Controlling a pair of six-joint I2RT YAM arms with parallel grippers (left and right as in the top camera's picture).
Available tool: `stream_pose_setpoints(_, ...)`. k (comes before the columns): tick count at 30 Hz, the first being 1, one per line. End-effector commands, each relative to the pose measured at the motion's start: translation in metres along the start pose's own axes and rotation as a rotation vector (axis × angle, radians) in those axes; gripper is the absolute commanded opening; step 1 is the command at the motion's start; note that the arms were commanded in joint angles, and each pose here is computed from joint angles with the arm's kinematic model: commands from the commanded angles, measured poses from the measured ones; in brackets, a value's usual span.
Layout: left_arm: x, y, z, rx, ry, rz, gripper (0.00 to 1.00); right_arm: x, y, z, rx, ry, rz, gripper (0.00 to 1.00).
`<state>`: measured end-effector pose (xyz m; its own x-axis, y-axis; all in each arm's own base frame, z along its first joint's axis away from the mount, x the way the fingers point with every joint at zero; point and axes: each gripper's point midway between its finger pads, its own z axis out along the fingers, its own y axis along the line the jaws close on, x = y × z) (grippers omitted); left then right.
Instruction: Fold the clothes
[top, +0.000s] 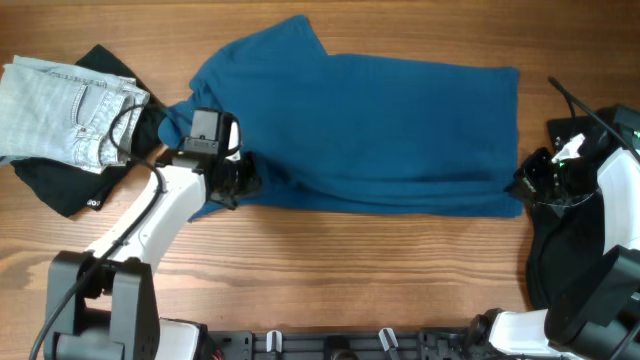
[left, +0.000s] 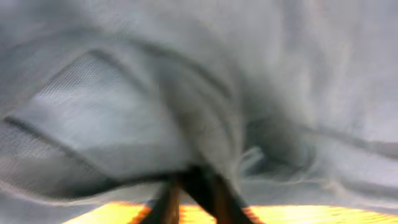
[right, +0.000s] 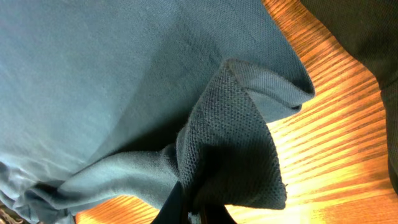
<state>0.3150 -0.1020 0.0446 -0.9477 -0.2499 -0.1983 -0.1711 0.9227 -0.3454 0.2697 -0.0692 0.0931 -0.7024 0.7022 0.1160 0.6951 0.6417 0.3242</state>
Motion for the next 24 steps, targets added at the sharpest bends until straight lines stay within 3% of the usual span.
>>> stream_pose_setpoints(1,-0.008,-0.021,0.003,0.057,-0.046,0.062,0.04,-0.003,0.004,-0.001,-0.010,-0.005,0.001,0.04)
stream_pose_setpoints(5,-0.026,-0.031,0.001,0.093,-0.125,0.085,0.04,-0.003,0.004,-0.001,-0.010,-0.004,0.001,0.04)
stream_pose_setpoints(11,-0.007,-0.023,0.003,0.071,-0.039,0.068,0.04,-0.002,0.003,-0.001,-0.005,0.000,-0.003,0.04)
stream_pose_setpoints(14,0.015,-0.010,0.004,0.019,0.047,0.089,0.43,-0.002,0.003,-0.001,-0.004,0.001,-0.003,0.04)
stream_pose_setpoints(17,0.015,-0.008,0.004,0.007,0.049,0.097,0.49,-0.002,0.003,-0.001,-0.004,0.002,-0.003,0.04)
stream_pose_setpoints(22,0.011,-0.001,0.004,-0.036,0.025,0.099,0.44,-0.001,0.003,-0.001,-0.003,0.004,-0.003,0.04)
stream_pose_setpoints(24,0.006,0.006,0.000,-0.077,-0.001,0.097,0.47,-0.001,0.003,-0.001,-0.003,0.004,-0.002,0.04)
